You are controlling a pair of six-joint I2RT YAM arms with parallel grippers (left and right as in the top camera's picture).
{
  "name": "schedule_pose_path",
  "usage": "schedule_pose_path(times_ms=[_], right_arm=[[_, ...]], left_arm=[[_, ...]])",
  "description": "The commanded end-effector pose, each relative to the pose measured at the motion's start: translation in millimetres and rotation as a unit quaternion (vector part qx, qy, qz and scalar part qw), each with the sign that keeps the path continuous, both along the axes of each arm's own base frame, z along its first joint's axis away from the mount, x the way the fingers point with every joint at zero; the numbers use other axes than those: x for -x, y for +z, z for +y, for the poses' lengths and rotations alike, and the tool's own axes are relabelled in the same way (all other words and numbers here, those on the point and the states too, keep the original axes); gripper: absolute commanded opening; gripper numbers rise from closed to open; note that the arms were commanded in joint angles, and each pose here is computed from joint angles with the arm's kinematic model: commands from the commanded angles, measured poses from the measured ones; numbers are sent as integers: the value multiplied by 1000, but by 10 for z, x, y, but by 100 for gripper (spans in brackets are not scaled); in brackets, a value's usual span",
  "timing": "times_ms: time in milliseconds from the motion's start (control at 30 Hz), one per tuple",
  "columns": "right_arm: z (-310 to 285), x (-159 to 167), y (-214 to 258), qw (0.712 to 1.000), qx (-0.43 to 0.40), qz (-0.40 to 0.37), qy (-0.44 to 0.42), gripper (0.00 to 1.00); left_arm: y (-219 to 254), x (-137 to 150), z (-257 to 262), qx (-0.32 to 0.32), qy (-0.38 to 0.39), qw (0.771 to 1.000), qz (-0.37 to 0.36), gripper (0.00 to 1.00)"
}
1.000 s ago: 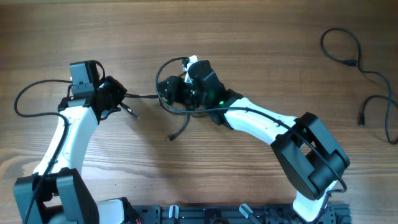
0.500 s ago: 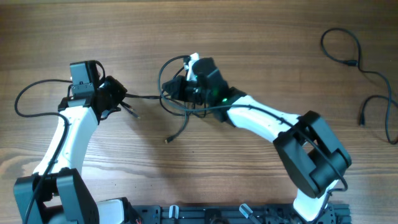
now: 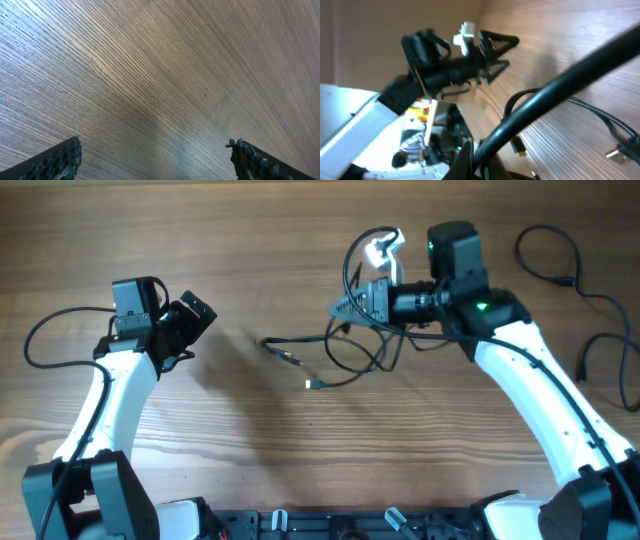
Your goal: Untangle cables
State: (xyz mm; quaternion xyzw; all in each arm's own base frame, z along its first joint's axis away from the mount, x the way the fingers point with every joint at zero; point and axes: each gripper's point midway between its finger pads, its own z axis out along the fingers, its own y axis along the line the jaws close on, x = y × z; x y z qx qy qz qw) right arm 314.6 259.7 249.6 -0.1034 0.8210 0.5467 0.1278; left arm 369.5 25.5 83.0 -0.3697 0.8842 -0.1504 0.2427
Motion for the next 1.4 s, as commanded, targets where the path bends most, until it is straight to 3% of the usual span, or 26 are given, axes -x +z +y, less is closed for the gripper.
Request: schedule_pose_path(times_ms=[0, 100, 267, 333, 500, 600, 833, 967, 1033, 1100, 1167, 1267, 1333, 1367], right_arm=[[-48, 130, 78, 987, 66, -135, 62, 4], [58, 468, 301, 976, -19, -156, 151, 4], [133, 705, 771, 941, -154, -198, 226, 4], [155, 877, 960, 914, -210, -216, 270, 4], [261, 974, 1058, 895, -226, -240, 300, 4], [321, 831, 1041, 908, -200, -245, 274, 4], [348, 930, 1185, 891, -226, -248, 306, 4], [386, 839, 1124, 903, -208, -245, 284, 4], [421, 761, 1071, 912, -195, -242, 267, 4], [455, 673, 995, 926, -183, -216, 251, 4], [500, 560, 884, 939, -172, -185, 235, 4], [550, 456, 833, 949, -174, -136, 226, 4], [536, 444, 910, 943, -188, -141, 238, 4], [520, 433, 934, 941, -191, -143, 240, 4]], left_arm=[[-53, 19, -62, 5, -31, 999, 3, 97], [155, -72, -502, 51, -195, 977, -73, 86], [403, -8, -899, 120, -308, 934, -137, 85], [567, 81, -1095, 154, -373, 897, -179, 85], [748, 181, -1254, 199, -415, 862, -214, 81], [844, 242, -1325, 229, -428, 844, -226, 81], [850, 244, -1329, 230, -429, 843, -227, 80], [716, 162, -1231, 189, -410, 867, -210, 79], [614, 104, -1142, 164, -387, 888, -190, 89], [612, 112, -1151, 168, -385, 888, -187, 91], [611, 144, -1254, 164, -405, 879, -189, 85], [606, 217, -1463, 126, -476, 843, -216, 72], [588, 280, -1568, 105, -516, 819, -228, 75], [592, 284, -1567, 105, -515, 820, -228, 82]])
